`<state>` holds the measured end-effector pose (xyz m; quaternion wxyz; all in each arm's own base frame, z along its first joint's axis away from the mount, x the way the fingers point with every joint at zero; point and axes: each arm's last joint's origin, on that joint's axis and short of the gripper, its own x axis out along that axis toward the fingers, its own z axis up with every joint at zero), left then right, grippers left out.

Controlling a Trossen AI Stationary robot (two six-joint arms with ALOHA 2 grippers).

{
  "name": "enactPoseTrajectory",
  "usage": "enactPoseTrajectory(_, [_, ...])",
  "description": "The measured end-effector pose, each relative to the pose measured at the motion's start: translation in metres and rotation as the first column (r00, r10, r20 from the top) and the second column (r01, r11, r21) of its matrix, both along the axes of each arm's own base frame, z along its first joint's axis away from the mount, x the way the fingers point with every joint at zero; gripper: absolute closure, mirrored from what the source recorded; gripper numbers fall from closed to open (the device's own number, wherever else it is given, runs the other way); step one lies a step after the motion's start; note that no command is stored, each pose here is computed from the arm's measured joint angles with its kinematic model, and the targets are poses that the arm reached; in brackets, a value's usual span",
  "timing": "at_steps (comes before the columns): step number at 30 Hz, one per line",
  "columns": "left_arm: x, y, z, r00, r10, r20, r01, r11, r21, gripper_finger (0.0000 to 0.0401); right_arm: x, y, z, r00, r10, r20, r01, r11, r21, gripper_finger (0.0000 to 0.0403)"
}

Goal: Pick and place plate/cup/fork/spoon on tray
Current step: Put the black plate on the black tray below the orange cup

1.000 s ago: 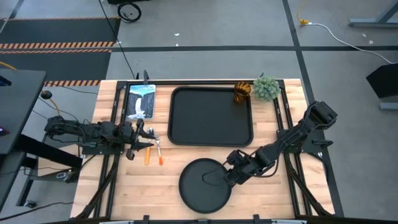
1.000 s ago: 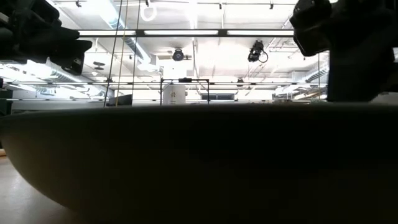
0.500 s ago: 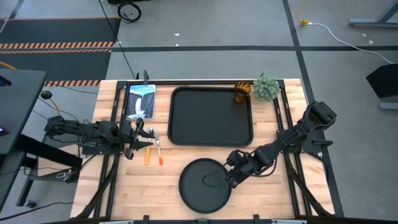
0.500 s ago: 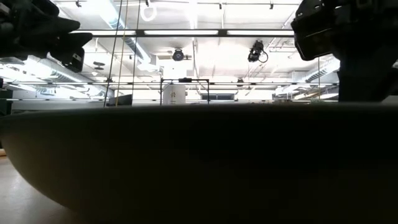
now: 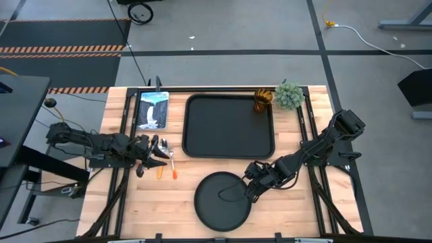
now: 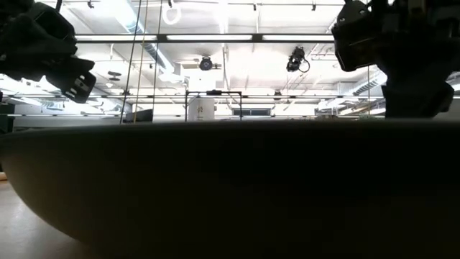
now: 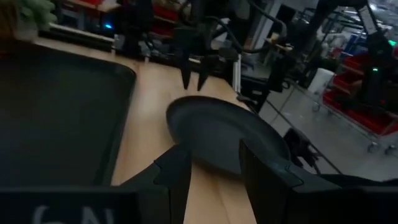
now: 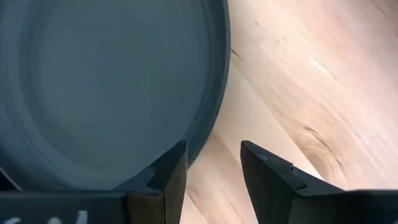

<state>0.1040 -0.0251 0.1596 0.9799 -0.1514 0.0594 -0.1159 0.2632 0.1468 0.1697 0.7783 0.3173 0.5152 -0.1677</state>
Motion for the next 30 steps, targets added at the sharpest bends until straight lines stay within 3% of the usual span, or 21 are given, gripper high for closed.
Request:
enactPoseTrajectory(8, [0.002,-0.006,-0.005,0.997,-0.052,-0.055,0.052,0.999,-0.002,0.026,-0.006,-0.002,-0.012,1.0,-0.021,-0.021,0.022,0.999,0.042,0.0245])
enactPoseTrajectory(18, [0.001,-0.014,-0.008,0.988,-0.112,-0.107,0.108,0.993,-0.043,0.026,-0.013,0.001,-0.004,1.0,-0.007,-0.021,0.008,0.999,0.048,0.0245])
enactPoseTrajectory(22, [0.001,-0.017,-0.011,0.983,-0.117,-0.14,0.11,0.992,-0.056,0.026,-0.019,0.002,-0.002,0.999,-0.034,-0.028,0.035,0.999,0.037,0.0245])
enactPoseTrajectory(30, [0.002,-0.021,-0.016,0.978,-0.096,-0.187,0.088,0.995,-0.048,0.026,-0.027,0.002,-0.019,0.993,-0.116,0.001,0.115,0.987,0.112,0.0245])
